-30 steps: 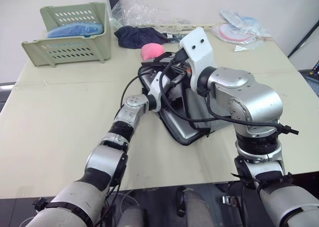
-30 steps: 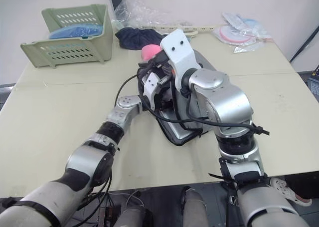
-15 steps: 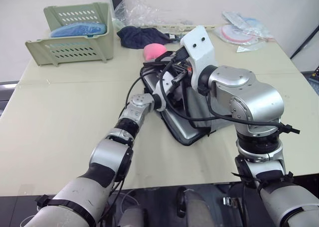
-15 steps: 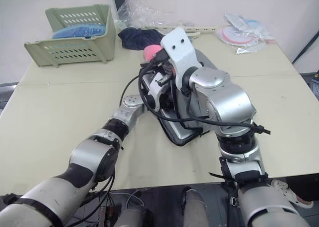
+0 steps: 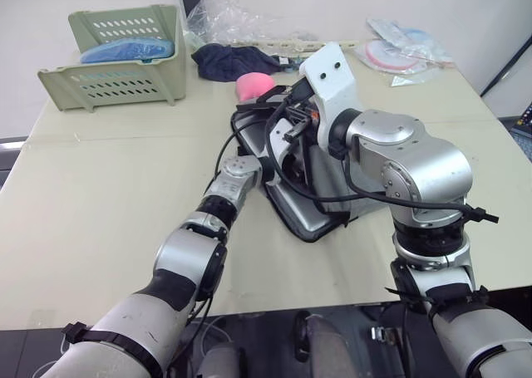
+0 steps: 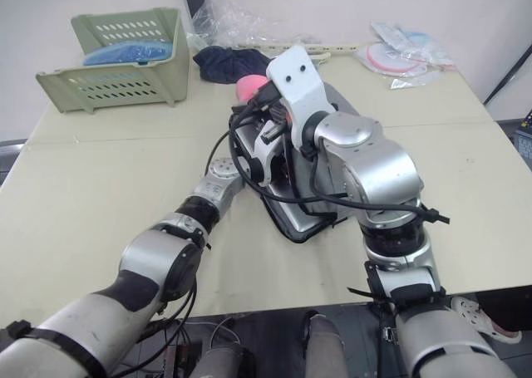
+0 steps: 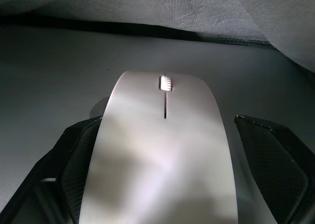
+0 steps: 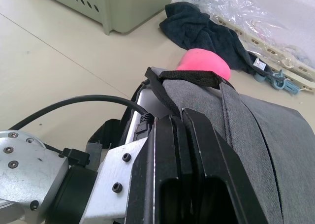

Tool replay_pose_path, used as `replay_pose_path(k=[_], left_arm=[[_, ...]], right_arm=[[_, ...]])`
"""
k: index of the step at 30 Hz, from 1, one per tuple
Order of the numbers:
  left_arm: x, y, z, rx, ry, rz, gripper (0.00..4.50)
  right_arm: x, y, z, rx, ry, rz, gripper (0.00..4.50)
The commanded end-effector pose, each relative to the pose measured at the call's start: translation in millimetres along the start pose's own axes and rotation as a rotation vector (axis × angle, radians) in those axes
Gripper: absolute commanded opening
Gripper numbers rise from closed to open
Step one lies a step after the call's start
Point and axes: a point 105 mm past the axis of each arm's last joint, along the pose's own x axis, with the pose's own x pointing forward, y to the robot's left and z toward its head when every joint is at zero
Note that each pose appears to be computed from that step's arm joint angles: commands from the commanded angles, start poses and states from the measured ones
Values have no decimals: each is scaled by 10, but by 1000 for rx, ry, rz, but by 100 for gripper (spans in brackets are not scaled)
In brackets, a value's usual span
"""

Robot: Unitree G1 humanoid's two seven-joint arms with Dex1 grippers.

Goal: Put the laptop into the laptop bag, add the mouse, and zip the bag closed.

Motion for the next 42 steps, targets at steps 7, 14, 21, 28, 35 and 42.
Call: replay_pose_path(k=[7,14,21,28,35,42], left_arm=[[-63,13,-122,-14,35,-11,446],[-172,54,-120,8,14,-18,446],[-373,121,-15,41,-25,-7,446],[-640,113,53,47,-36,26,446],[-1138,24,115,18,-25,56,446],[-1696,-80,309,-29,2,40,446]], right_arm=[[-74,57,299,-50,-123,8,0],[-78,44,264,-49,-116,3,0],[-67,40,218,-46,-105,2,0],[-56,34,176,-40,-97,1,0],[-41,22,108,-32,-85,0,0],[-16,38,1,-26,-66,15,0]])
